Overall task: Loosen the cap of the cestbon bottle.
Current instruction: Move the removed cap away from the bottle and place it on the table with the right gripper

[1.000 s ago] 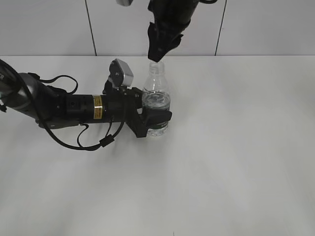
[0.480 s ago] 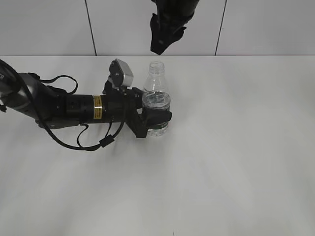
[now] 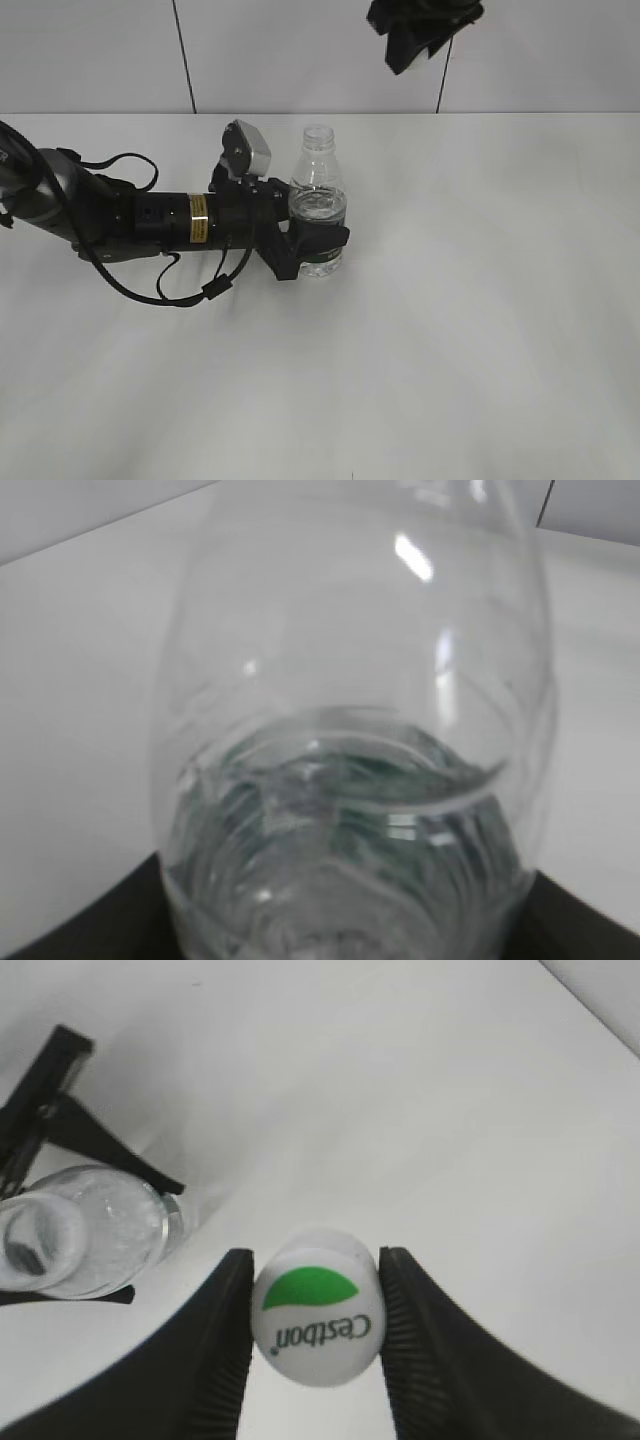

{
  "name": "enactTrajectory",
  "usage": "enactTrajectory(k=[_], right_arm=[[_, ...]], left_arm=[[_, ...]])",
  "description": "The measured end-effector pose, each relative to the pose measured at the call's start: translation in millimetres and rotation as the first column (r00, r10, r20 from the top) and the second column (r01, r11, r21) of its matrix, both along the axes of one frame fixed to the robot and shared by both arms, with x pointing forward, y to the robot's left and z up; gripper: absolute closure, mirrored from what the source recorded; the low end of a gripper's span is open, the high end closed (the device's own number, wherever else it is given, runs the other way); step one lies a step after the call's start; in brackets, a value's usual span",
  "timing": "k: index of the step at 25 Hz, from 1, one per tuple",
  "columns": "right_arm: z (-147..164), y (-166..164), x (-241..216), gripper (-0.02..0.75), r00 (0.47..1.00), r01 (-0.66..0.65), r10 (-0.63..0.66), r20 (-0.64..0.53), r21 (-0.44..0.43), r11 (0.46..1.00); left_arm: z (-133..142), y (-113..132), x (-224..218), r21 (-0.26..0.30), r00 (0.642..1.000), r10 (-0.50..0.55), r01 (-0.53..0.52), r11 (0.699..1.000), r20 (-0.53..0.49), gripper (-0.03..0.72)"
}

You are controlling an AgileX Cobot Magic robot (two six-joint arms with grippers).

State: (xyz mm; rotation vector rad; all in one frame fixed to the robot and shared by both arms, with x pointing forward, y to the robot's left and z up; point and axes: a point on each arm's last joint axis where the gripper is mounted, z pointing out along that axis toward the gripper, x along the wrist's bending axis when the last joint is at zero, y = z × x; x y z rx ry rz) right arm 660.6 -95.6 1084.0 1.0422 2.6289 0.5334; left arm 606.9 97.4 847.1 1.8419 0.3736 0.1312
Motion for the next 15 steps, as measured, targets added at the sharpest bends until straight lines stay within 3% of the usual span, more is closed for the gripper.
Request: enactTrajectory(k=[6,11,15], right_arm=[[0,-65,26,0.448,0.949,0.312,-0.307,-0.067,0.088,0.946],[-8,-108,39,0.448,0.904,0.424,-0.412,-0.113,0.115,0.898],[-37,-128,37,0.448,0.866,0.477,-0.457,-0.200,0.060,0.877]], left_arm=[[0,0,0,-0.003,1.000,0.006,-0.006,1.000,-0.003,0.274],[0,0,1,-0.008,1.000,0.015,-0.015,1.000,-0.005,0.274],[0,1,2,-0.017,0.999,0.038,-0.038,0.999,-0.015,0.274]])
